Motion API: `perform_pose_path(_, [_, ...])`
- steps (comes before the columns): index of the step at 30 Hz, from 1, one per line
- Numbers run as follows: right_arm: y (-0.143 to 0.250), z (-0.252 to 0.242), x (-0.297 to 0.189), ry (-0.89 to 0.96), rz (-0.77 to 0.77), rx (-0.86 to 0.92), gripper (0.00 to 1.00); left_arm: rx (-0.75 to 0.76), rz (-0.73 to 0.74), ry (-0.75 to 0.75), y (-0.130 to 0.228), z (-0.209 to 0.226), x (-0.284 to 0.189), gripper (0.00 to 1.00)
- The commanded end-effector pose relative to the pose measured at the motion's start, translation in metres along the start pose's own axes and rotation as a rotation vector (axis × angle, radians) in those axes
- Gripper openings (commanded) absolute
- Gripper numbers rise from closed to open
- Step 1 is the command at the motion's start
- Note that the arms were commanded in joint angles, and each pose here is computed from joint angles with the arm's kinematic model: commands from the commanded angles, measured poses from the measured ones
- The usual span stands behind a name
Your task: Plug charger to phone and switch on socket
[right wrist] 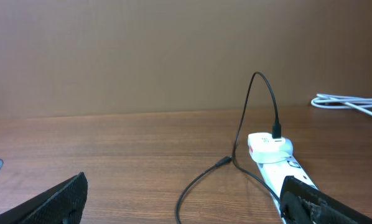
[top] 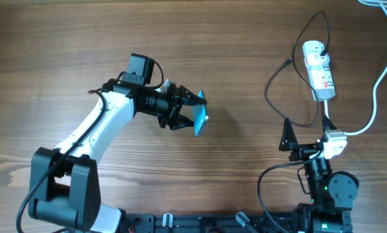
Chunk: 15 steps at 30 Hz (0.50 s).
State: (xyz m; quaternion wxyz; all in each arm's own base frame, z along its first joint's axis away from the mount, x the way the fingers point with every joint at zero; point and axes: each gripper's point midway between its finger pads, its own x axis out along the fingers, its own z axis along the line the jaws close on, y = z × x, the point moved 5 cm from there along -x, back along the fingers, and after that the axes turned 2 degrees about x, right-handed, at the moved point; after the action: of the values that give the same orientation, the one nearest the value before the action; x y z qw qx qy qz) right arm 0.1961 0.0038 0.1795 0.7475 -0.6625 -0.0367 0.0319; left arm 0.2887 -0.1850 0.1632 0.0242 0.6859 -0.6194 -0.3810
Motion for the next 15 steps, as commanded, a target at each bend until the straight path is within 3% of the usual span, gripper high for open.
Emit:
perform_pose_path(1, [0.004,0.002,0.001,-0.017,0.01,-0.007,1.0,0.052,0.013,0.049,0.009,-0.018,-0.009,0.41])
perform_pose_path(9, [0.004,0.002,0.001,-0.017,0.01,-0.007,1.0,0.115,-0.023,0.074,0.002,-0.026,-0.009,0.41])
perform_pose_path(15, [0.004,0.002,0.001,-0.018,0.009,-0.005,1.0,0.173,-0.244,0.009,-0.027,-0.026,-0.013,0.41])
